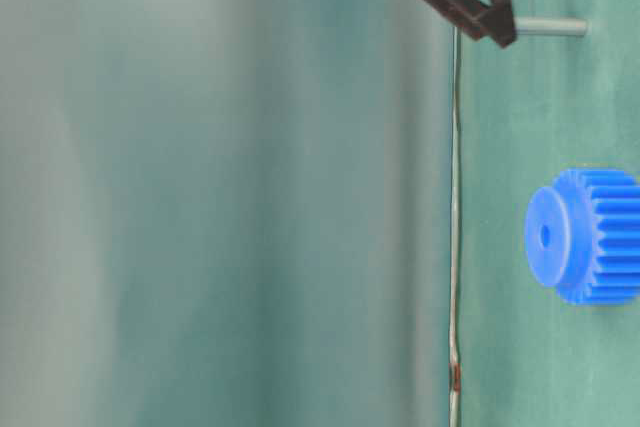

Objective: Insert the shaft placed at a random location into the center hole of the medium gear at another random location.
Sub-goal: 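Move the right gripper left over the silver shaft and lower it, then close the right gripper on the silver shaft and lift it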

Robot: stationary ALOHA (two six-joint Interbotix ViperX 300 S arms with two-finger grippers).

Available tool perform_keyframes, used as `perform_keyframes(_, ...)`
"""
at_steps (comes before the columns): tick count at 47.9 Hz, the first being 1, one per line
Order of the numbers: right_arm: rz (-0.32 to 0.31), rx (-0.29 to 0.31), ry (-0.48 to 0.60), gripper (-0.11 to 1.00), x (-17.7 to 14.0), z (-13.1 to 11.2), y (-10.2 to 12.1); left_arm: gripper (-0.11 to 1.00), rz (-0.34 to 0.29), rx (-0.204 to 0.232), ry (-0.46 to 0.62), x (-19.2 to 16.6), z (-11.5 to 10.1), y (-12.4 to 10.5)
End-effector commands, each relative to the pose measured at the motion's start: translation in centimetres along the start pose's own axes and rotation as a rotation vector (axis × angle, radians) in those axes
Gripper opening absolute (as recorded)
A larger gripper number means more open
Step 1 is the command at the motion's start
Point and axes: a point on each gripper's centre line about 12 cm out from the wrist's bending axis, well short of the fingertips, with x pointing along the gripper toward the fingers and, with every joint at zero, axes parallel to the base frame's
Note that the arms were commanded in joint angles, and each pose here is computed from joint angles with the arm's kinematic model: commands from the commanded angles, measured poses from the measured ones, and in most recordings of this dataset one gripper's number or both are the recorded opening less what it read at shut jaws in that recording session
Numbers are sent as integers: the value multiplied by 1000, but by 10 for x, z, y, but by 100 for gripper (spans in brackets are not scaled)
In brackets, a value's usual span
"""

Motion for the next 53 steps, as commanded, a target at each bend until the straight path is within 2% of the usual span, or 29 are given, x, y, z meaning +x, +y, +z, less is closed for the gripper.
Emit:
perform_keyframes(1, -8, -9, -26, 81, 3, 6, -2, 0, 1, 2, -25, 2, 10, 0)
perform_keyframes(12, -8, -8, -18, 75, 4, 3, -2, 0, -1, 2, -26, 2, 10, 0)
perform_keyframes(19, -8, -8, -8, 65, 3, 1, -2, 0, 1, 0, -26, 2, 10, 0)
perform_keyframes(22, -8, -8, -1, 54, 3, 0, -2, 0, 1, 0, -28, 2, 11, 0)
perform_keyframes(29, -7, -9, -1, 18, 3, 0, -2, 0, 1, 0, -26, 2, 10, 0)
perform_keyframes(31, -7, -9, -3, 13, 3, 1, -2, 0, 1, 0, -25, 2, 10, 0)
perform_keyframes(53, -7, -8, -9, 13, 3, 3, -2, 0, 1, 0, -28, 2, 11, 0)
